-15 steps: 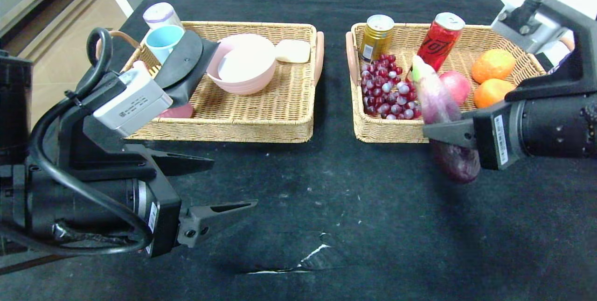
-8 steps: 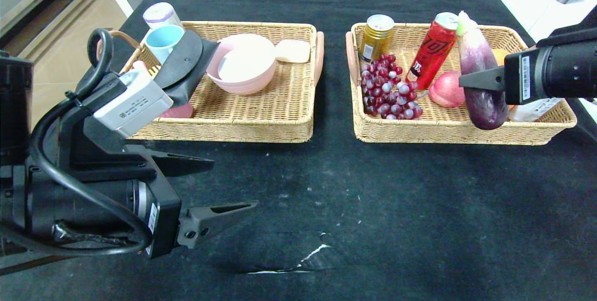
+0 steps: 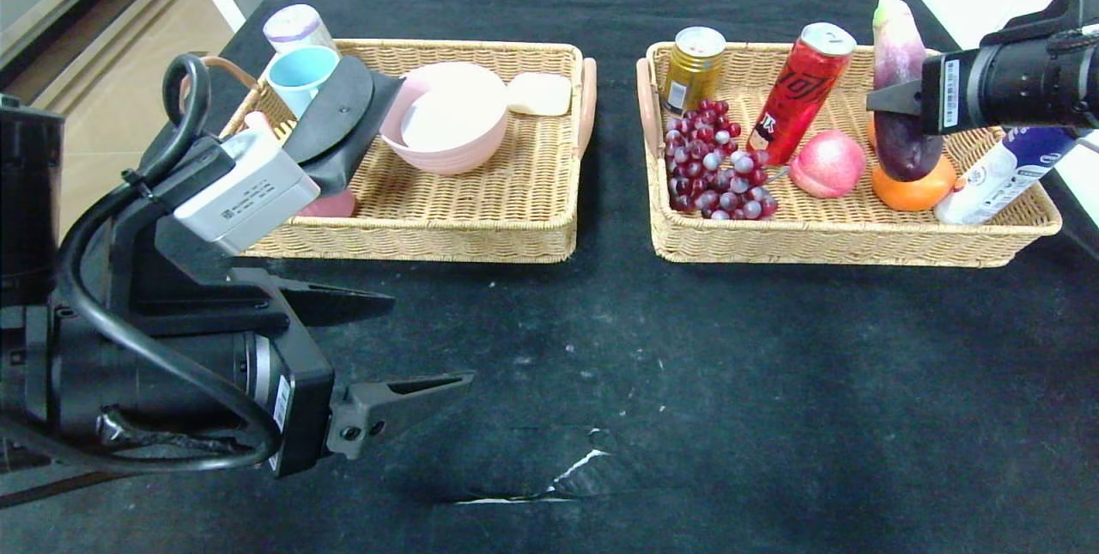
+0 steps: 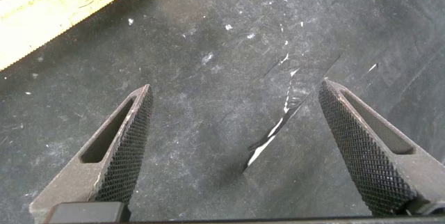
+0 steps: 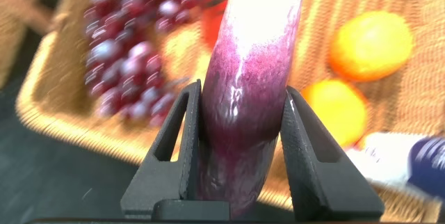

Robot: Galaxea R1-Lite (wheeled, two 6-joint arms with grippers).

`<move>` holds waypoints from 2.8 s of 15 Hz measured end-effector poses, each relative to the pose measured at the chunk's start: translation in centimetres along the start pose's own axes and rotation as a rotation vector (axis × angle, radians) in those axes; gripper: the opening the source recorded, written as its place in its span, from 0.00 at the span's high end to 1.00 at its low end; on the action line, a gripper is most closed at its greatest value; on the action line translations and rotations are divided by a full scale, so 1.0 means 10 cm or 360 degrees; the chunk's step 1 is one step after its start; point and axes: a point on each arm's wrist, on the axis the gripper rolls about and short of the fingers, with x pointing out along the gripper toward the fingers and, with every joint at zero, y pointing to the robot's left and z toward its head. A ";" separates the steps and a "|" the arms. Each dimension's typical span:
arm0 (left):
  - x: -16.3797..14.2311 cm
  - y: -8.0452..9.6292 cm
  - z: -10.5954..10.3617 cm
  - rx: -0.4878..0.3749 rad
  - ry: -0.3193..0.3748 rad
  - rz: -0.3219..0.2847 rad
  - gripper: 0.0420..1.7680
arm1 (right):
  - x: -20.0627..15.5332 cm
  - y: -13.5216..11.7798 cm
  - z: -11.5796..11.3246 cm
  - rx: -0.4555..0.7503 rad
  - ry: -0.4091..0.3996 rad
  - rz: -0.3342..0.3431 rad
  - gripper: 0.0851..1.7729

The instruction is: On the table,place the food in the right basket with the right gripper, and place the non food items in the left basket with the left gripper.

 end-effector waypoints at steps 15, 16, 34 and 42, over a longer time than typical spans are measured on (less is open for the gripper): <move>0.00 0.00 0.00 0.0000 0.0001 0.0000 0.03 | 0.58 -0.40 -0.06 -0.0018 -0.0052 -0.0201 0.34; 0.00 0.00 0.00 0.0000 0.0001 0.0000 0.03 | 0.59 -0.40 -0.06 -0.0018 -0.0050 -0.0200 0.30; -0.10 -0.01 0.03 0.0006 -0.0054 0.0009 0.03 | -0.46 -0.09 -0.23 -0.0050 -0.0096 0.0318 0.06; -0.32 -0.05 0.04 0.0016 -0.0143 0.0024 0.03 | -1.06 0.17 -0.76 -0.0086 -0.0001 0.0500 0.05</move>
